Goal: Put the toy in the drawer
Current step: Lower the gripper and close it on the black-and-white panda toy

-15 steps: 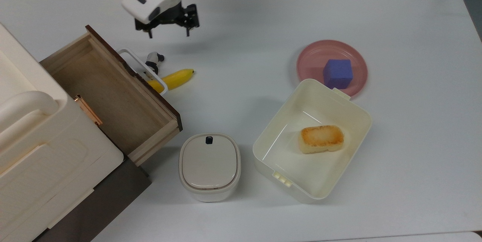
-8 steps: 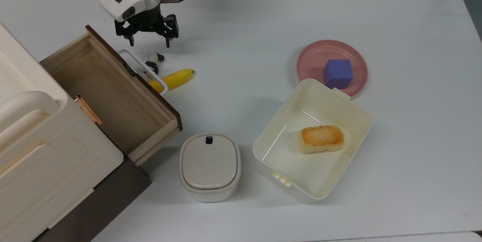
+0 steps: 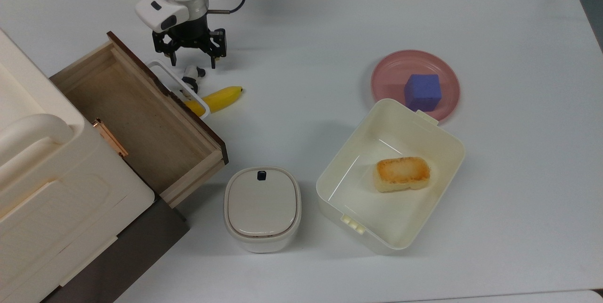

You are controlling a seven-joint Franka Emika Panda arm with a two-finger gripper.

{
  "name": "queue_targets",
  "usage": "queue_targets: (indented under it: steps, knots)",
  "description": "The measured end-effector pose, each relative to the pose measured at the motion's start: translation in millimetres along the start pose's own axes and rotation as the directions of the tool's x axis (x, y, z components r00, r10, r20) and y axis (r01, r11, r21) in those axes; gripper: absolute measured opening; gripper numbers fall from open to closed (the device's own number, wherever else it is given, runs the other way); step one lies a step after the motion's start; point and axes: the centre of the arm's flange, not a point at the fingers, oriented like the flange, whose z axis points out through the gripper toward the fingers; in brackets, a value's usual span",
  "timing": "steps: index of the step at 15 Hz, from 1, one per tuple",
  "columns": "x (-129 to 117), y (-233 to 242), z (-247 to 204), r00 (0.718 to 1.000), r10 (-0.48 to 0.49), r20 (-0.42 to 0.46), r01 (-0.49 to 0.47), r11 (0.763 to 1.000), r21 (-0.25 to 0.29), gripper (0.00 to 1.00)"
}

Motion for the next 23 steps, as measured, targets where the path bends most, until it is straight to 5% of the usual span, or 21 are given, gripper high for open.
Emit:
queue_targets:
  steps: [4,11,18,23]
  knots:
    - [2,-1,9,1.000,0.005,-0.010,-0.005,1.000,-0.004,0.43]
    - [4,-3,6,1.000,-0.002,-0.016,0.002,1.000,-0.005,0.40]
    - [-2,-29,-47,0.988,-0.088,0.125,0.083,0.996,0.043,0.40]
    - [34,-59,-124,0.995,-0.065,0.074,0.053,0.986,0.160,0.40]
